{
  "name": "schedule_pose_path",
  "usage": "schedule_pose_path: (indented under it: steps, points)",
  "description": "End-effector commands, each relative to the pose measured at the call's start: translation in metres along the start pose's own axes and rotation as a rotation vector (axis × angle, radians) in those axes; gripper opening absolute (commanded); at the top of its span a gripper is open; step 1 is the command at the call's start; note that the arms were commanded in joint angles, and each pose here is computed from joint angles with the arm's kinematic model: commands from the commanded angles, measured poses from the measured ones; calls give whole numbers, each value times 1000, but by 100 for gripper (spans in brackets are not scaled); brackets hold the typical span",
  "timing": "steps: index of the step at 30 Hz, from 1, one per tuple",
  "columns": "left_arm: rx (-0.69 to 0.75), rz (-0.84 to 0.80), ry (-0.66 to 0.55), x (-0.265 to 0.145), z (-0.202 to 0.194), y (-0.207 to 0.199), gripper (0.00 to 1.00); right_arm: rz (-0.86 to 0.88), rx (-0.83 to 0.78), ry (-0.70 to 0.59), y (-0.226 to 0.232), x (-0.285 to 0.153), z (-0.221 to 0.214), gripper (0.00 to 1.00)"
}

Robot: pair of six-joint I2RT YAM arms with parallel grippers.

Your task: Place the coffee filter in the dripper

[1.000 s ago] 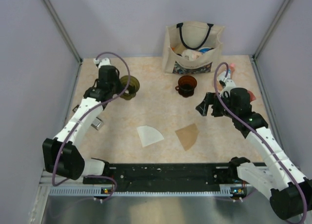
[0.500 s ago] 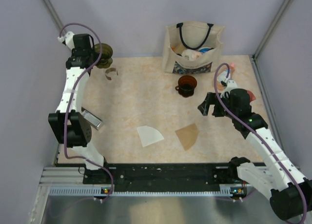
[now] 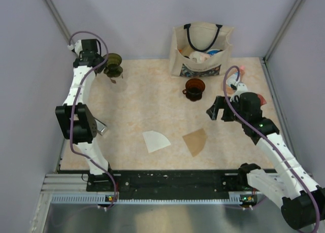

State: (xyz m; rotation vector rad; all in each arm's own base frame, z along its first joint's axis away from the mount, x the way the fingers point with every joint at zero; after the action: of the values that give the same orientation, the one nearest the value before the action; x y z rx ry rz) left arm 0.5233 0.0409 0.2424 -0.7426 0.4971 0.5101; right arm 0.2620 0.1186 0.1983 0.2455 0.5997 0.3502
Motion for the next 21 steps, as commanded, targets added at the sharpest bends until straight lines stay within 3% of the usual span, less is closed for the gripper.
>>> schedule_pose_path:
  steps: [1, 13, 21]
  points:
    - [-43, -56, -24, -3, 15, -14, 0, 3, -13, -54, 2, -4, 12, 97]
    - [-30, -28, 27, 3, -3, 2, 0, 2, -14, -58, 2, -5, 13, 97]
    - [-7, -40, -10, -2, 3, 3, 0, 8, -15, -60, 3, -7, 14, 97]
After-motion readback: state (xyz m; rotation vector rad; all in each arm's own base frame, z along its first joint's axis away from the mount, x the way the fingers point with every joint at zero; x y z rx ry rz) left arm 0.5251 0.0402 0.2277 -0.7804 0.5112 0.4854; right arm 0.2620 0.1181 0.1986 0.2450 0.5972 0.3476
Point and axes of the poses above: each gripper's point midway between its finger pads, its own x axis out along the fingers, its own y axis along the line the jaws close on, z = x × y, the point moved 1 cm from there along -x, back along the fingers, and after that the axes turned 2 degrees about -x, right-handed, at the moved point
